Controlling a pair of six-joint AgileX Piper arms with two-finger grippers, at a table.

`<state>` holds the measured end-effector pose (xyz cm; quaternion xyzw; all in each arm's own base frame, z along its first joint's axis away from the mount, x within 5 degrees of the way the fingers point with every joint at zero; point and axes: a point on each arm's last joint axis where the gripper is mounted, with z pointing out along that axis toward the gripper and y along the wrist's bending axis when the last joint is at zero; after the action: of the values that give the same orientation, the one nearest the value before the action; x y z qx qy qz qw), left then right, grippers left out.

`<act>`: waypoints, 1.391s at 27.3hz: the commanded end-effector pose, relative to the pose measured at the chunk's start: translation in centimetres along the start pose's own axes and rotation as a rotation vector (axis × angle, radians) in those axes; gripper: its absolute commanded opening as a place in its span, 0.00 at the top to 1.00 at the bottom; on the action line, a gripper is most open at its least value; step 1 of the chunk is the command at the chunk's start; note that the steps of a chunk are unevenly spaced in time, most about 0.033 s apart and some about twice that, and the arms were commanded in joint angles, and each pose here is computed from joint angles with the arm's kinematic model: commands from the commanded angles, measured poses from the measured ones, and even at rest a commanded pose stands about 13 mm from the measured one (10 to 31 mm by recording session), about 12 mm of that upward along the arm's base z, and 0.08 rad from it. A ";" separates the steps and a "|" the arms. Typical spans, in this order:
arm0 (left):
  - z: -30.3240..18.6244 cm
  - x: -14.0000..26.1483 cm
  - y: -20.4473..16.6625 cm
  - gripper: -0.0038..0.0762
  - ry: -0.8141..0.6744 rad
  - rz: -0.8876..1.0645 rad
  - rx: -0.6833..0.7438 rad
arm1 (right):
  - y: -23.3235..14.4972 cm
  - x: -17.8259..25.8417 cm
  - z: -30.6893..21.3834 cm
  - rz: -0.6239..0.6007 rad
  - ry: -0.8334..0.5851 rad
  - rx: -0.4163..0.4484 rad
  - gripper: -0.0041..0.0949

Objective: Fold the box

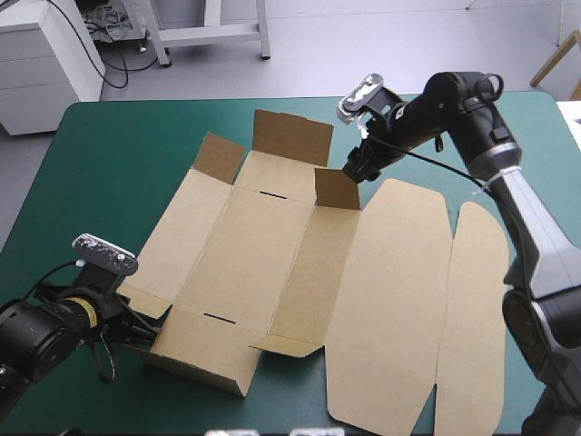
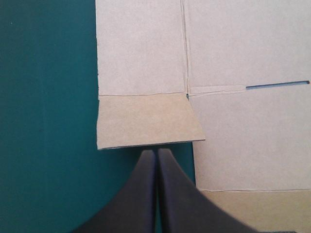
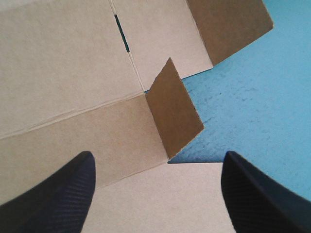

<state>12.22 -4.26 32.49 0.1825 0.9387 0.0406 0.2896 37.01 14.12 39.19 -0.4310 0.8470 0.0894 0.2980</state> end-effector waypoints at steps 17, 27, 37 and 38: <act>-0.9 -0.4 -0.2 0.96 -0.014 -0.037 0.044 | -1.0 -3.3 5.1 -0.180 0.013 0.087 0.28; -0.9 -0.4 -0.3 0.96 -0.008 -0.040 0.050 | -1.7 -2.3 9.6 -0.163 0.084 0.038 0.28; -0.9 -0.4 -0.3 0.96 -0.012 -0.040 0.051 | -1.7 -1.8 11.6 -0.147 0.105 0.001 0.37; -0.9 -0.4 -0.3 0.96 -0.012 -0.040 0.051 | -1.7 -1.7 11.9 -0.146 0.112 -0.003 0.40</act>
<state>11.69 -4.45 32.25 0.1734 0.9495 0.0206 0.2607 44.79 19.29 27.09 -0.4979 0.8425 0.0454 0.2007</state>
